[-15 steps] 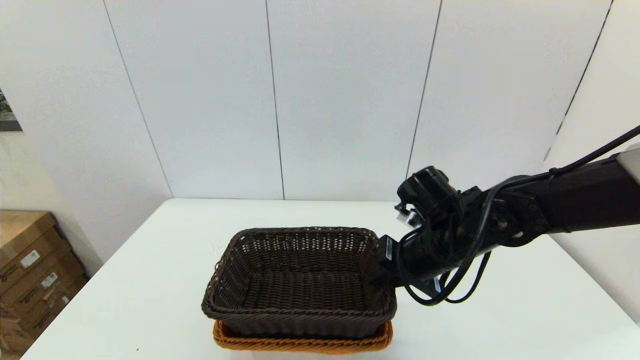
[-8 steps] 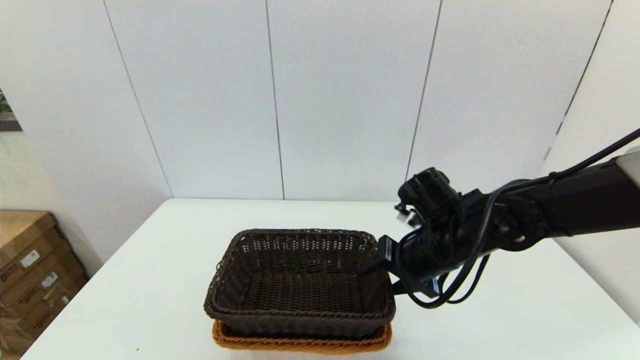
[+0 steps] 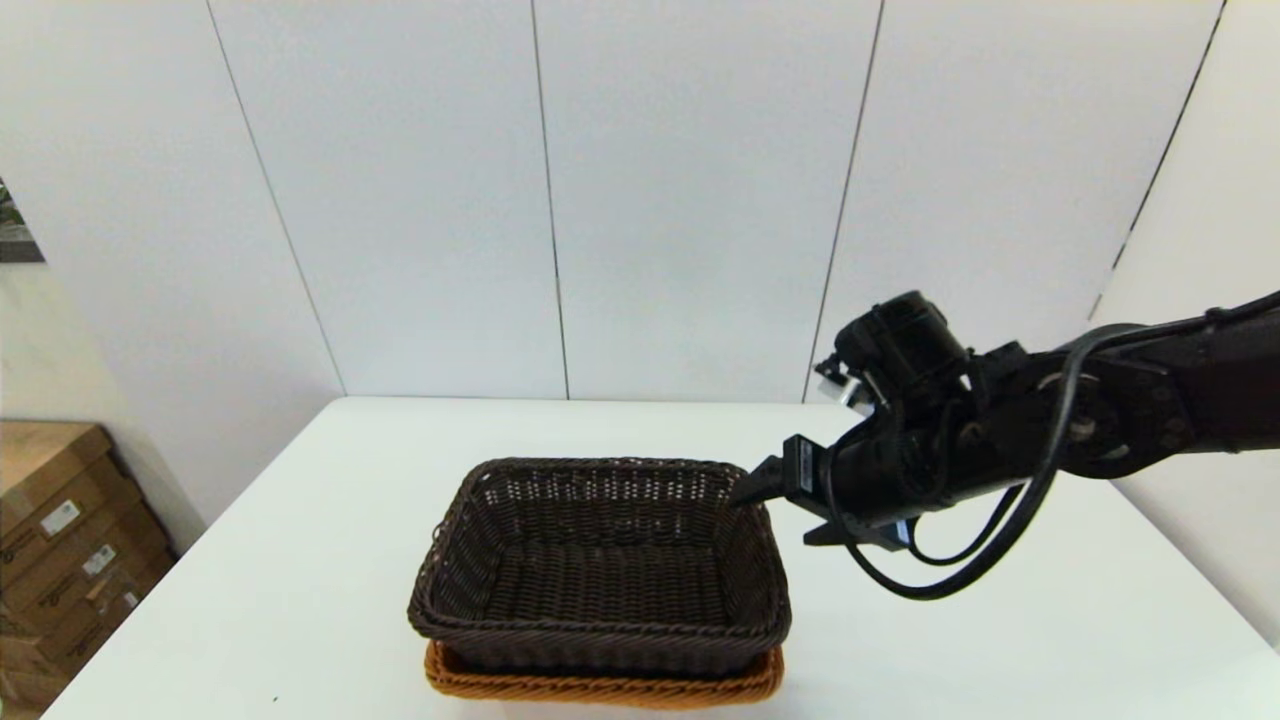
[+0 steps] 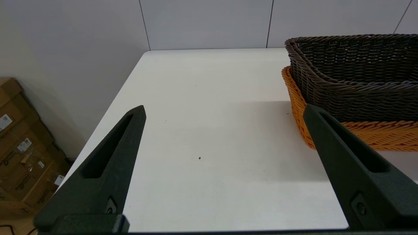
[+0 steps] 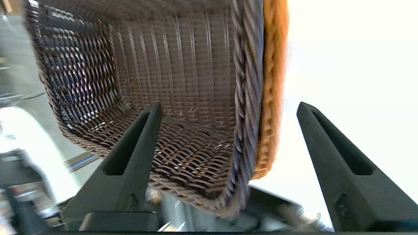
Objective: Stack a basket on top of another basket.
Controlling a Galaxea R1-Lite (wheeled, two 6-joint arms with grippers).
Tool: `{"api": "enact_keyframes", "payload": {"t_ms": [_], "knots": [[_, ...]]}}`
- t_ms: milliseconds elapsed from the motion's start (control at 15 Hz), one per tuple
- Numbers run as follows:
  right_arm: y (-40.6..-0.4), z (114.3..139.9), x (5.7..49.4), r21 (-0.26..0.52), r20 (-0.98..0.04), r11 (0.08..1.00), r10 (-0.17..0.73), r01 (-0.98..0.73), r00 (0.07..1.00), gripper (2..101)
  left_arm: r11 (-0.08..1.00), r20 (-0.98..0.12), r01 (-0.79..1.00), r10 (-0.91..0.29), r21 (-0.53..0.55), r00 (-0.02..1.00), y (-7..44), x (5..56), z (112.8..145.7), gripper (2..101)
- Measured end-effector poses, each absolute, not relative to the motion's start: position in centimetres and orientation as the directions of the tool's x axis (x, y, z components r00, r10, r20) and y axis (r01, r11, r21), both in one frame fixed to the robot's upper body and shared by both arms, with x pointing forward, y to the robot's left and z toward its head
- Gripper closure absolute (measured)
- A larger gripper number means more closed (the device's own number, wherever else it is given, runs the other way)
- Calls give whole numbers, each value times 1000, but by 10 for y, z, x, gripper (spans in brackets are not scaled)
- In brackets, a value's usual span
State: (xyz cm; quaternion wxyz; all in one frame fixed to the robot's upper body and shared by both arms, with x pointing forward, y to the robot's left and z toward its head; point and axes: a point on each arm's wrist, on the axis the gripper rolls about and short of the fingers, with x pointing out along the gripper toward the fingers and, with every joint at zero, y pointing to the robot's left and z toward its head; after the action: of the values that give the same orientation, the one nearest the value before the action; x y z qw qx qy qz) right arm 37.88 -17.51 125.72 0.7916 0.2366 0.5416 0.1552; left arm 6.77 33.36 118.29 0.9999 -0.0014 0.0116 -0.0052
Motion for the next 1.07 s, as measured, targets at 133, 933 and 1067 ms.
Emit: {"api": "enact_keyframes", "payload": {"t_ms": [133,933,1067], "knots": [[-183,1279,371,459,-762,882,451,-103,465,152,1000,-23,10,-10,-3,1000,334,68,1183,54],[-278,1347,235,-67,-322,962,232,-266,918,68,1000,-23,10,-10,-3,1000,334,68,1183,54],[-302,1339,203,-60,-261,979,175,-197,949,62,1000,-23,10,-10,-3,1000,334,68,1183,54]]}}
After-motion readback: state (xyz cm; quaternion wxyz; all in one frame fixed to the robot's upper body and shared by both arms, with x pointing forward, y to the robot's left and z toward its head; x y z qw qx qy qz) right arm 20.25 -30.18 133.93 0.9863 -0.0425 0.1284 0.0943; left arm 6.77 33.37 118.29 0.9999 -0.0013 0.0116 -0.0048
